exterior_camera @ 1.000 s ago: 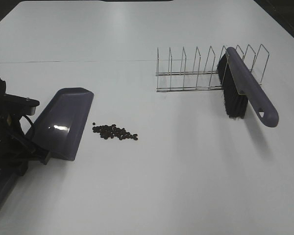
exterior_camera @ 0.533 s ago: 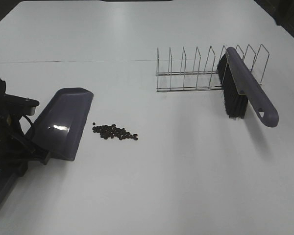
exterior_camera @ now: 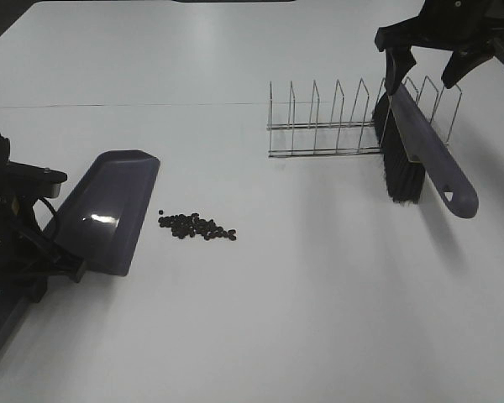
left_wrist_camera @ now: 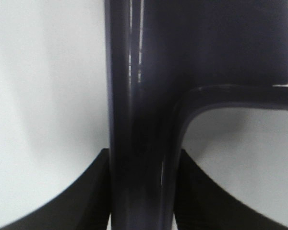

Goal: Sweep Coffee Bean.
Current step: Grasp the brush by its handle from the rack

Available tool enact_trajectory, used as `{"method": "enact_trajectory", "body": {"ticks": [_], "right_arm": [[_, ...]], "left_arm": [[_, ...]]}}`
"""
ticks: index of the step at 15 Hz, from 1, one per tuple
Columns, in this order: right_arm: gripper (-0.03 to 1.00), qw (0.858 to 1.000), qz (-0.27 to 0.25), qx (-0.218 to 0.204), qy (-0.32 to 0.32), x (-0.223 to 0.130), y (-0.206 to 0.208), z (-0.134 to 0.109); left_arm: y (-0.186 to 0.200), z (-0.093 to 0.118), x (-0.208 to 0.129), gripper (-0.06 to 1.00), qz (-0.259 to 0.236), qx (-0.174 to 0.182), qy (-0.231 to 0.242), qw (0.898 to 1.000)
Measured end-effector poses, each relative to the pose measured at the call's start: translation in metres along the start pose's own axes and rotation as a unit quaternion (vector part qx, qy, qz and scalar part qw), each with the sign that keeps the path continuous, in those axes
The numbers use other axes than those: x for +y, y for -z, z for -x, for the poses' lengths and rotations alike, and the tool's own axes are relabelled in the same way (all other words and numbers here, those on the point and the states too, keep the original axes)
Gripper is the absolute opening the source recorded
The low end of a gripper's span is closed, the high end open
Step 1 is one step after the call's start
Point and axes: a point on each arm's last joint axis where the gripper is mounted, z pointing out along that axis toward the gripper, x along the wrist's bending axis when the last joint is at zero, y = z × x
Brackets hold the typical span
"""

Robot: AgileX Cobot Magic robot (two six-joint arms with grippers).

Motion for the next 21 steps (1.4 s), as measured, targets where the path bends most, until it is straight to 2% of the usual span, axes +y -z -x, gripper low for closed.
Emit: {"method": "enact_trajectory", "body": {"ticks": [7,11,13,16,21], "right_arm": [[0.72,0.999,-0.039,0.001,0.0,0.006,-0.058,0.002],[0.69,0.999,-0.043,0.002,-0.001,0.005,-0.062,0.002],[0.68,0.998,-0.045,0.028,-0.033,0.005,-0.065,0.007],[0.68,0.997,-0.047,0.033,-0.049,0.003,-0.069,0.018],[0.56,0.996,-0.061,0.034,-0.056,-0.002,-0.075,0.024]], "left_arm": [[0.0,0.0,0.0,0.33,0.0,0.0,0.0,1.0],[0.0,0.001,0.0,0.33,-0.002,-0.003,0.005,1.0],[0.0,0.001,-0.001,0.33,-0.003,-0.004,0.006,1.0],[0.0,0.001,-0.001,0.33,-0.004,-0.004,0.007,1.0],[0.0,0.001,-0.001,0.33,-0.004,-0.004,0.007,1.0]]}}
